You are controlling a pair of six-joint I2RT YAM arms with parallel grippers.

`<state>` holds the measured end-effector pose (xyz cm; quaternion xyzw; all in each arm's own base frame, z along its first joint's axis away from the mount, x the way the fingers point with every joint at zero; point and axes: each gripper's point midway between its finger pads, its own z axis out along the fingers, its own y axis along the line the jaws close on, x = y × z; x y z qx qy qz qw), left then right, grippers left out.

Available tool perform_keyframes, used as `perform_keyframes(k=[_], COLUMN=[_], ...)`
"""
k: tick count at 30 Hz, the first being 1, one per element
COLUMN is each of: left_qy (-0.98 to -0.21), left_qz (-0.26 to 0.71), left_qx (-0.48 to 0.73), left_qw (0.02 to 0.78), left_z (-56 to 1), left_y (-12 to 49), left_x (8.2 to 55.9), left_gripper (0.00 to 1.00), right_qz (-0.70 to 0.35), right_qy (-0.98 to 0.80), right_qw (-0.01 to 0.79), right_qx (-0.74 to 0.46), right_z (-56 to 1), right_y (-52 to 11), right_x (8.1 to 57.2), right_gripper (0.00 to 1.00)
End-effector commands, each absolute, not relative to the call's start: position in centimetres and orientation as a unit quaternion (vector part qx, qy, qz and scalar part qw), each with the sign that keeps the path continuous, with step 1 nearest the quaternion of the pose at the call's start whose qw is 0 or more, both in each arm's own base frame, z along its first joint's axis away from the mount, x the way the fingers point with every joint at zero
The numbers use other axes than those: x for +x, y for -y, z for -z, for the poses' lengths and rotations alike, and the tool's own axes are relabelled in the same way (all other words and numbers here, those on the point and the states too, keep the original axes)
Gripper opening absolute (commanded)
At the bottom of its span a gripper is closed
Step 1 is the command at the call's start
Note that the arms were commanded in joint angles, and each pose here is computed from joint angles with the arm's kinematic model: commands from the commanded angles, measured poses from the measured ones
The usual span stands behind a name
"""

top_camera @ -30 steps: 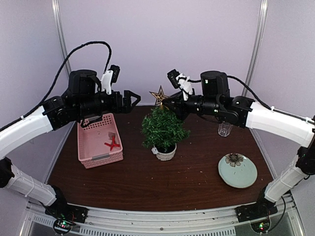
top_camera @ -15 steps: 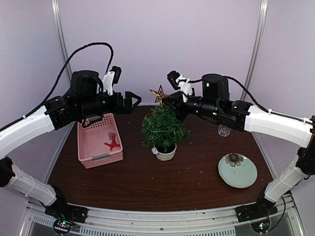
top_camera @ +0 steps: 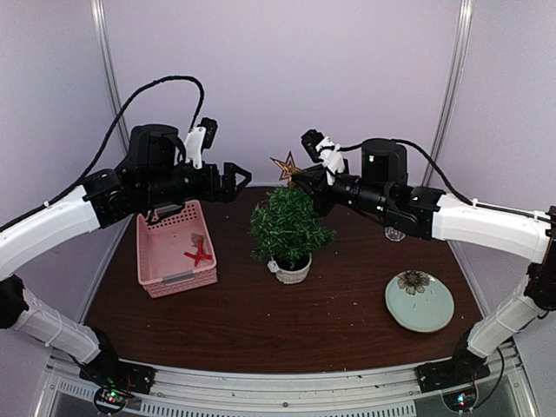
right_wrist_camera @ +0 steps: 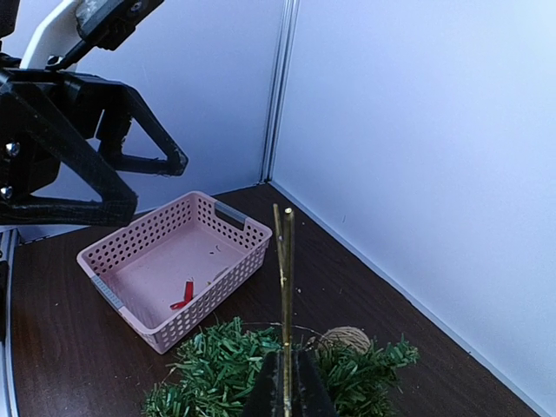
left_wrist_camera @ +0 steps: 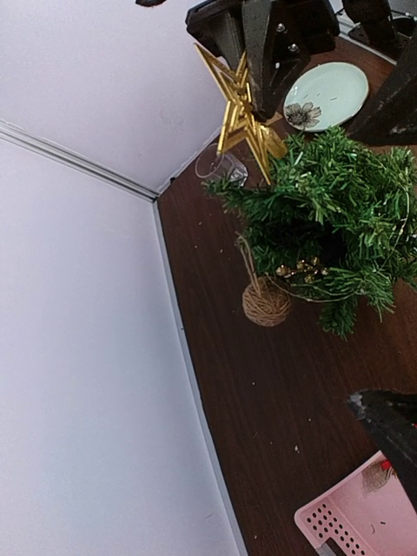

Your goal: Decorate the small christmas tree

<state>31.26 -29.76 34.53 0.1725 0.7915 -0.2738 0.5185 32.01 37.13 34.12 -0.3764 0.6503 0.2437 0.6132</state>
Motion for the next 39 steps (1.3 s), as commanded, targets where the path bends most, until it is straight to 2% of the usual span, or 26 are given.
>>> perform_keyframes(k=[1, 39], left_qy=[-0.775, -0.781], left_qz=[0.281, 0.268], left_qx=[0.173, 0.177], left_qw=[0.538, 0.536], left_z=[-36.4, -35.8], left_y=[29.9, 29.5], left_x=[31.7, 31.9], left_gripper=[0.98, 0.98], right_qz=[-0.242, -0.273], right_qy=[-0.625, -0.64], right_qw=[0.656, 0.638], right_qx=[-0.348, -0.331], right_z=[-37.1, -34.0], right_y=[-35.9, -36.8], right_x=[32.3, 33.1], right_gripper=[0.0, 0.0])
